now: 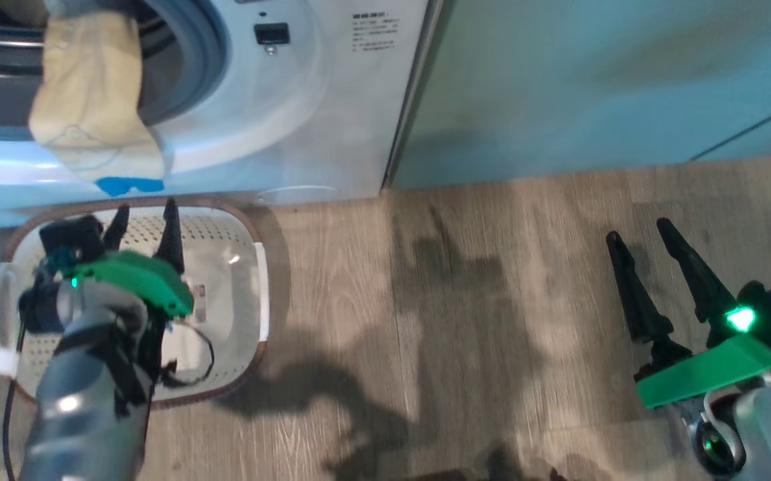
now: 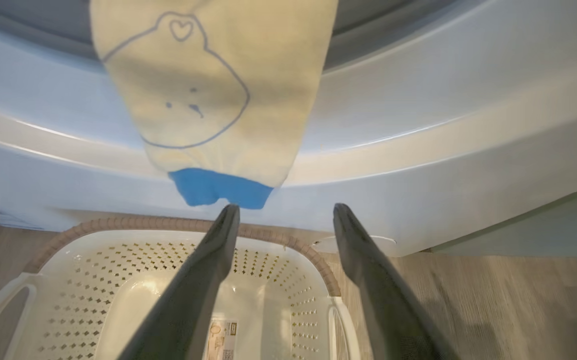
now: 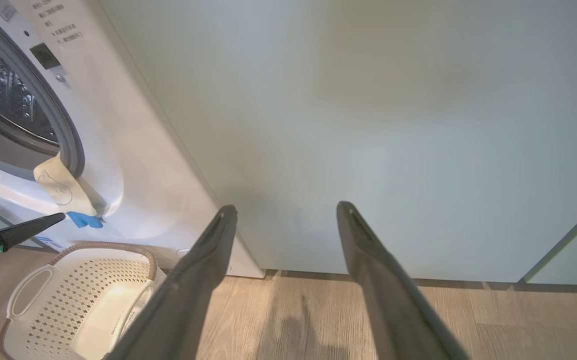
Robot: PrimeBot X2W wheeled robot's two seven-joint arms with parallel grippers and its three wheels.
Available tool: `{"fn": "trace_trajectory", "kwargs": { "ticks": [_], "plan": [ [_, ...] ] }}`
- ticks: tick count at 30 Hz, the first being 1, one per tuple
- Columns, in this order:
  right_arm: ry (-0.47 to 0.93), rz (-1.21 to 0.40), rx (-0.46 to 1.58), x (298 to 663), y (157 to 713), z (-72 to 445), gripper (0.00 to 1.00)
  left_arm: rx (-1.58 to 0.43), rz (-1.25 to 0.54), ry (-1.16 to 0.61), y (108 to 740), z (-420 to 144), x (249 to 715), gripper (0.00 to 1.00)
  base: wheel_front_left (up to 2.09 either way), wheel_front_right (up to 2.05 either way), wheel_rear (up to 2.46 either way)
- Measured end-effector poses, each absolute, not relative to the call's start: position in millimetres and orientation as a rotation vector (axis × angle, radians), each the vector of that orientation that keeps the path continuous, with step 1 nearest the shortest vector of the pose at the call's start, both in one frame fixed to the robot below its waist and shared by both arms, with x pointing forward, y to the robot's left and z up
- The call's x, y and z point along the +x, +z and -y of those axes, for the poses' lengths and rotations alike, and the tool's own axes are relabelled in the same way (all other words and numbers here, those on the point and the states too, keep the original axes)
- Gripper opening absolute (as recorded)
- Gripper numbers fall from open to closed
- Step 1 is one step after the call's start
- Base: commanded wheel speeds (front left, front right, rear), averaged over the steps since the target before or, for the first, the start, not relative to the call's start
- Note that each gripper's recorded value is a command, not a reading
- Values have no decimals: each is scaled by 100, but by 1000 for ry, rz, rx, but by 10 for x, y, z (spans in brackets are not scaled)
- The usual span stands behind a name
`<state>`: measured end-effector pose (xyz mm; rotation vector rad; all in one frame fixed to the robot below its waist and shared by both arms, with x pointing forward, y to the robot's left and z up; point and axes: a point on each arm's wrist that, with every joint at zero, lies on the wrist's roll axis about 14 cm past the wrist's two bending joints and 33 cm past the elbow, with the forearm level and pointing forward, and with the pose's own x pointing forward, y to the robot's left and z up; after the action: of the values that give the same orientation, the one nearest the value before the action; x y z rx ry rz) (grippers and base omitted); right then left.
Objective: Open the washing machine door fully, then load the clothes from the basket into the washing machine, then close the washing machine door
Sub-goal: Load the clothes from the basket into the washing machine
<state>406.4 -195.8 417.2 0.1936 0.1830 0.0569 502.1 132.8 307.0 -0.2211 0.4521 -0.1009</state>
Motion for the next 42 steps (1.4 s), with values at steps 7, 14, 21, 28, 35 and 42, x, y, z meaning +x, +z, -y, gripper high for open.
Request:
{"fn": "trace_trajectory", "kwargs": {
  "ticks": [7,14,21,28,35,42],
  "plan": [
    [48,-226,186,4116,4002,1985,100,-199,-496,-107,2858,-1162,5361,100,0,0,0],
    [43,-244,177,4181,3913,2017,100,-190,-528,-41,2700,-1202,5528,100,0,0,0],
    [46,-263,174,4202,3834,2009,100,-196,-541,40,2622,-1299,5673,100,0,0,0],
    [50,-261,173,4246,3823,2002,100,-197,-544,59,2580,-1342,5680,34,0,0,0],
    [56,-249,176,4257,3866,1981,100,-192,-514,36,2695,-1357,5701,0,0,0,0],
    [65,-217,180,4256,3992,1956,100,-184,-453,4,2924,-1410,5639,0,0,0,0]
  ]
}}
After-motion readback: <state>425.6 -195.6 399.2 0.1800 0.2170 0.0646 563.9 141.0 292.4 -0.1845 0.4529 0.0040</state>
